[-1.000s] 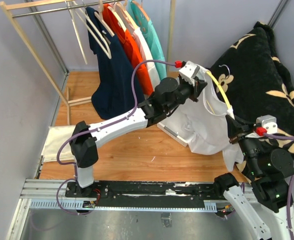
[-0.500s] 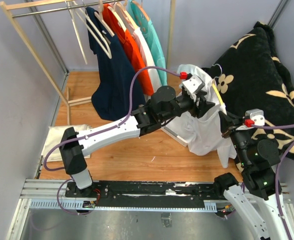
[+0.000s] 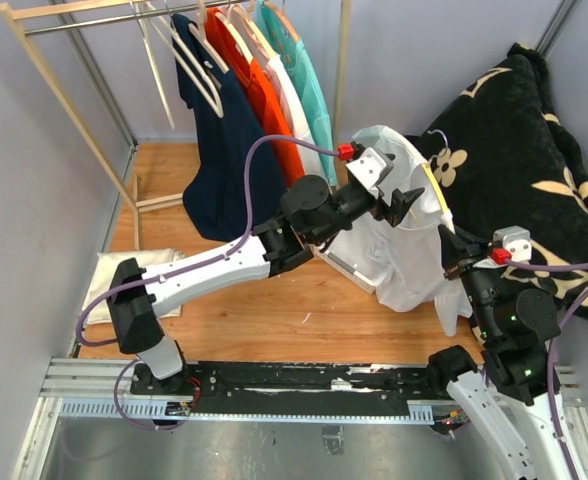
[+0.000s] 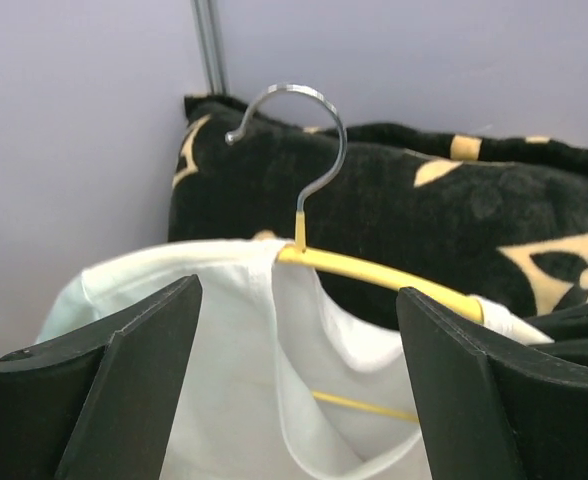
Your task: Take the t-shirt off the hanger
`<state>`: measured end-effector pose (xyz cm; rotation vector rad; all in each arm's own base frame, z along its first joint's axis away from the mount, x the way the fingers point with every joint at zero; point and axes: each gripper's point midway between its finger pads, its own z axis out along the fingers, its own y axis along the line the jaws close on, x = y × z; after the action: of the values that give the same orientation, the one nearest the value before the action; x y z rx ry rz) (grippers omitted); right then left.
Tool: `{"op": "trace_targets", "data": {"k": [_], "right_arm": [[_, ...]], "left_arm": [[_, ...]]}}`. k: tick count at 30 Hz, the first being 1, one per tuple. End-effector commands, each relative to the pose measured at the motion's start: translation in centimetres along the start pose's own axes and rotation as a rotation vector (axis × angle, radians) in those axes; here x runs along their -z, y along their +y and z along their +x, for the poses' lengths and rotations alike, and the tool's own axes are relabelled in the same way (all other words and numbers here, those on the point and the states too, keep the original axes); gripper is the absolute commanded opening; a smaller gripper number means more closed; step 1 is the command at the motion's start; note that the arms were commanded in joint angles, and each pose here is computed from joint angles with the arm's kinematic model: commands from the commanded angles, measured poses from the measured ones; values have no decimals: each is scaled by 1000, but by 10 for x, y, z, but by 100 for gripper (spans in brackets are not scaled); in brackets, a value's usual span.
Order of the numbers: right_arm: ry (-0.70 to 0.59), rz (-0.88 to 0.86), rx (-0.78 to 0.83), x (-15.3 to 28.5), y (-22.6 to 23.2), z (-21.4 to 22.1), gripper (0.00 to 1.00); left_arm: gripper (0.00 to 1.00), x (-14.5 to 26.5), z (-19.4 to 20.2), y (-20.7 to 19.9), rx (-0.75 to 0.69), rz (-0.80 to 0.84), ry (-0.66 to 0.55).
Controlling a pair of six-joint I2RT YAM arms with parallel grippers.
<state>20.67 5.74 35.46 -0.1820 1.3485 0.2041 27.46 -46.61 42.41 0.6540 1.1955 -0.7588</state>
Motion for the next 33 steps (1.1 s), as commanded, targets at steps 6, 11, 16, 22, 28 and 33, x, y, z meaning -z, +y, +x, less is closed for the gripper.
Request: {"op": "trace_targets", "data": {"k": [6, 11, 16, 22, 28, 33], "right_arm": [[-142, -64, -14, 5, 11, -37, 1], [-150, -82, -20, 7, 14, -40, 1], [-165, -99, -23, 10, 17, -46, 1], [-163, -110, -26, 10, 18, -47, 1], [-158, -109, -26, 11, 18, -48, 9], [-113, -102, -17, 10, 17, -45, 69]], "left_arm": [[82, -27, -42, 0, -56, 34, -165], [82, -43, -32, -3, -57, 35, -144], [79, -48, -20, -1, -64, 18, -118], [40, -49, -14, 4, -70, -8, -106], [3, -49, -14, 5, -78, -13, -105], [0, -49, -25, 10, -79, -39, -118]]}}
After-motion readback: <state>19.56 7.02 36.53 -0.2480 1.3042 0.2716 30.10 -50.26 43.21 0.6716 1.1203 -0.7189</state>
